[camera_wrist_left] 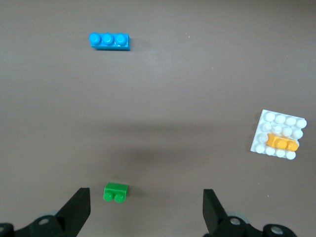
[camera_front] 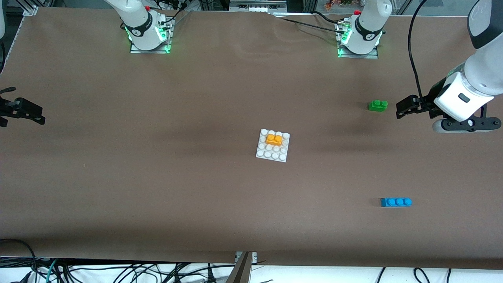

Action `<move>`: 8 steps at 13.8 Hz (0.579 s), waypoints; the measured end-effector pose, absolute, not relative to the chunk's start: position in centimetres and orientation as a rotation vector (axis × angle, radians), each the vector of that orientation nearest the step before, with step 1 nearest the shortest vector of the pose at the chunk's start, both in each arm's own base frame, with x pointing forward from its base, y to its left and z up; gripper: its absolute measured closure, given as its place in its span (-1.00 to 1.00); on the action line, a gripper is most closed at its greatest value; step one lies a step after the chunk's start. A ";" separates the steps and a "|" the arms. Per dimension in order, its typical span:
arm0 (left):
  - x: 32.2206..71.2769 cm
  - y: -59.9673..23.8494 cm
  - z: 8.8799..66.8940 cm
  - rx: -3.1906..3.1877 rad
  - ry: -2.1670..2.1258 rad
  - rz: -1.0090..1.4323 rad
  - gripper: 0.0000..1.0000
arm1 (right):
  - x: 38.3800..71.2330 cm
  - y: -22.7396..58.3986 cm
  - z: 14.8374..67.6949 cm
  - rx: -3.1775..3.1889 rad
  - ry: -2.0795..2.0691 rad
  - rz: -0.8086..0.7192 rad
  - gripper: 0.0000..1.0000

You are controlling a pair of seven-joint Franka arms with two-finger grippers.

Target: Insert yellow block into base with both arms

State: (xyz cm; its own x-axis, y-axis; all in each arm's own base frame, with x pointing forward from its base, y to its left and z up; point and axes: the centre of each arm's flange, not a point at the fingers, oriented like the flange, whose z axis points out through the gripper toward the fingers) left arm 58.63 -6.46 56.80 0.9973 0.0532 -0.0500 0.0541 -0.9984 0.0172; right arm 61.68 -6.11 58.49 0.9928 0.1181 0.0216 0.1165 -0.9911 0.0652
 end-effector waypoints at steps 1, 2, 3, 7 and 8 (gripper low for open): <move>58.1 -6.3 56.6 3.121 0.087 -0.042 -1.00 | 61.7 -6.1 58.5 3.072 0.181 0.039 -1.00; 57.5 -6.2 56.5 3.122 0.090 -0.019 -1.00 | 61.7 -6.1 58.5 3.072 0.181 0.039 -1.00; 56.9 -6.2 56.6 3.123 0.090 -0.007 -1.00 | 61.7 -6.1 58.5 3.072 0.181 0.039 -1.00; 55.3 -7.1 57.1 3.129 0.064 0.005 -1.00 | 61.7 -6.1 58.5 3.072 0.181 0.039 -1.00; 55.2 -7.3 57.1 3.130 0.059 0.003 -1.00 | 61.7 -6.1 58.5 3.072 0.181 0.039 -1.00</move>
